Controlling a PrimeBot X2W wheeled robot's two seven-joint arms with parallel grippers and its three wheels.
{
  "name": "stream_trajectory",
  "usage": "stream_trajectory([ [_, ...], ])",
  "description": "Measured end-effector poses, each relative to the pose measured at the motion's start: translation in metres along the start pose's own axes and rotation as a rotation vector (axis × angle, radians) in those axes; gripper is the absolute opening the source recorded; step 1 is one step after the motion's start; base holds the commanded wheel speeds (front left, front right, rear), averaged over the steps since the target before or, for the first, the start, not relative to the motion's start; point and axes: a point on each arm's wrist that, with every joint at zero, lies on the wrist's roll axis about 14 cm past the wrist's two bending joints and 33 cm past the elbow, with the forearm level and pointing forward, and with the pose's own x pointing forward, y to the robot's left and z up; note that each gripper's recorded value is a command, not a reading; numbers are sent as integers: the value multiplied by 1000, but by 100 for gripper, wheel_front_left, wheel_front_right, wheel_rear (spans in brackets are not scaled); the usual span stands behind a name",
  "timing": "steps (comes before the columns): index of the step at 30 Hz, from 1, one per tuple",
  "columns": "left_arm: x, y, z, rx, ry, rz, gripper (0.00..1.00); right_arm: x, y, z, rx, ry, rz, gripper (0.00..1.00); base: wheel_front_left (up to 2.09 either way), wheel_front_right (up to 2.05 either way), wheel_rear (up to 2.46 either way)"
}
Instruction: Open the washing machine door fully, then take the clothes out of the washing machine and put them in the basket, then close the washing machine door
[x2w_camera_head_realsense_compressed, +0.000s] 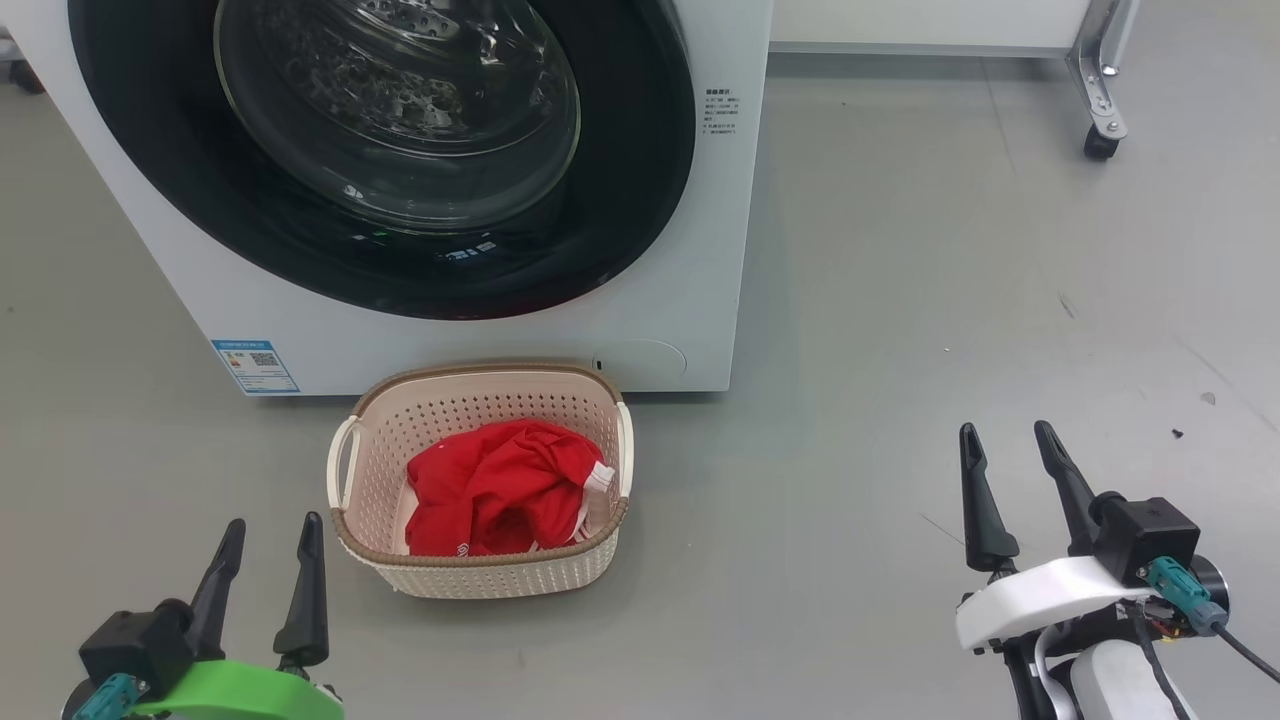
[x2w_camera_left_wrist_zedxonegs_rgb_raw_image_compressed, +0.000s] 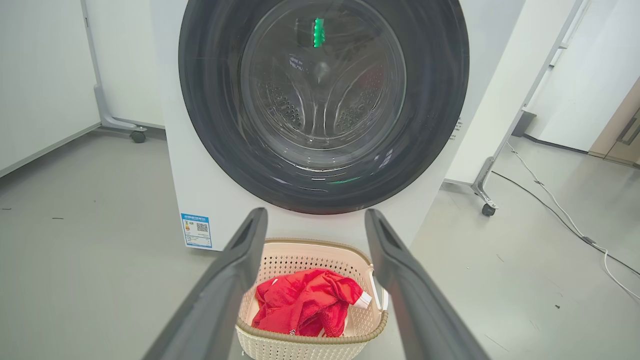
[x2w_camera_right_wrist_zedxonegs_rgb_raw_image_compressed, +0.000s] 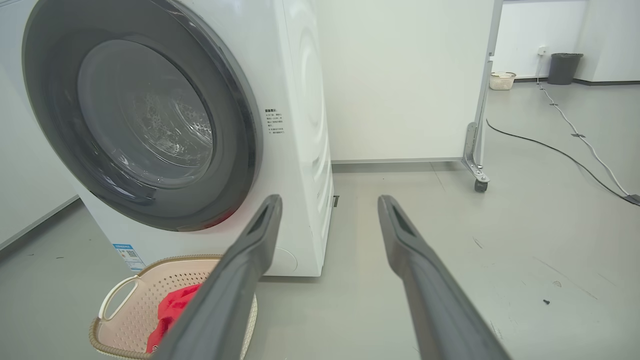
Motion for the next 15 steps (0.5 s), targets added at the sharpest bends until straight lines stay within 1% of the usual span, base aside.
stream_trajectory([
  [11,0,-4,0,-17,1,-11,100,-1,1,0,4,-2,0,100,0,0,0],
  [12,0,-5,-1,-20,3,-17,0,-1,1,0,4,-2,0,0,0,0,0],
  [15,-2,-8,-11,-33,32,-13,0,-4,0,-10,10,29,-8,0,0,0,0],
])
